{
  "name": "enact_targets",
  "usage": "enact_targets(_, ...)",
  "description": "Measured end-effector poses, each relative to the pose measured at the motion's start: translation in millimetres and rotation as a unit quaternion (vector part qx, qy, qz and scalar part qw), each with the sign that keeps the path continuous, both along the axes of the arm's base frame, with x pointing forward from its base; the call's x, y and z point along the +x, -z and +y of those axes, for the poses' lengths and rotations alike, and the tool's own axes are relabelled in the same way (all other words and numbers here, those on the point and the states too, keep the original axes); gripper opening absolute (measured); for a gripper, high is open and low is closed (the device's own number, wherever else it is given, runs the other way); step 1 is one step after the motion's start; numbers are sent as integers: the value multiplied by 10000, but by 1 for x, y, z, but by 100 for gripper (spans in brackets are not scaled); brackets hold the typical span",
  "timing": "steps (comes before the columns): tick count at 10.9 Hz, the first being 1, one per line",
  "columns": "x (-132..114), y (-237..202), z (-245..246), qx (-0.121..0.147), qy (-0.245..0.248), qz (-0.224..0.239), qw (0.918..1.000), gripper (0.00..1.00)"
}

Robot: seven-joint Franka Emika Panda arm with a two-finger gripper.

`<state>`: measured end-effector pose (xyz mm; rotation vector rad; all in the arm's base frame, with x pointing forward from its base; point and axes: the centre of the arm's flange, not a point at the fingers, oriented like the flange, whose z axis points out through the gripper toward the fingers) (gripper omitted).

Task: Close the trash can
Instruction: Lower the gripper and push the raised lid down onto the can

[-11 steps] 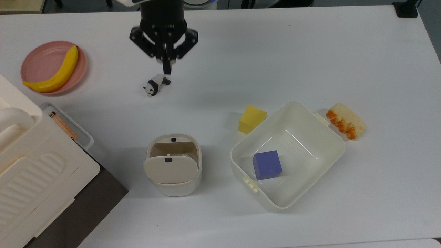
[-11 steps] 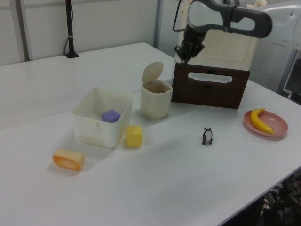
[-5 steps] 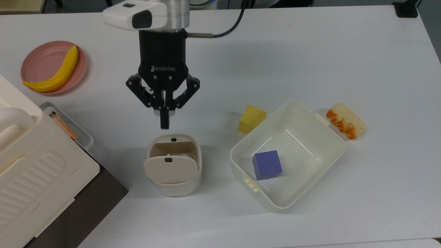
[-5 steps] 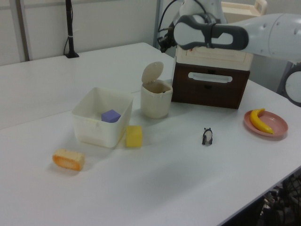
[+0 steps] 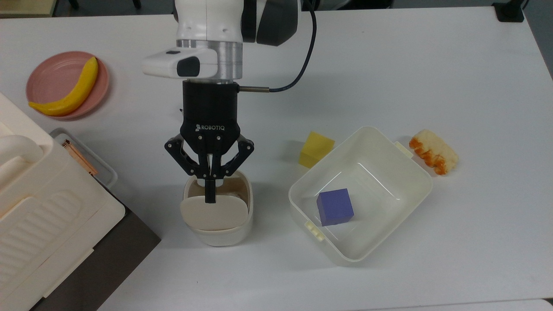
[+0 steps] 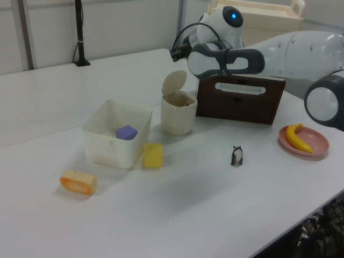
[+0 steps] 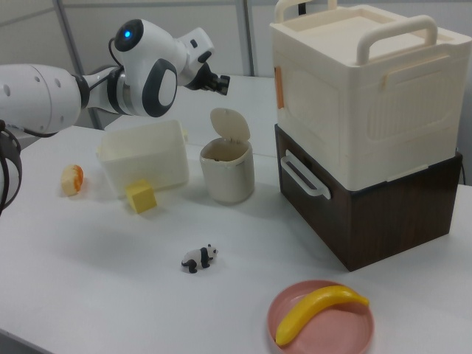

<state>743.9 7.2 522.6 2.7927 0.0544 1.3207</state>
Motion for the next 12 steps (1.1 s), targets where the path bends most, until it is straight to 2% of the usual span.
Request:
enact_targets(3, 1, 4, 0, -2, 2, 41, 10000, 1)
enact_targets(4, 1, 10, -1, -15, 8, 196, 9998, 1)
enact_targets(7, -1, 30, -9, -312, -180, 934, 9950, 1)
enact_targets(9, -6, 41, -15, -509, -366, 1583, 9854, 1)
enact_targets(12, -20, 49, -17, -677, -638, 2486, 9641, 1)
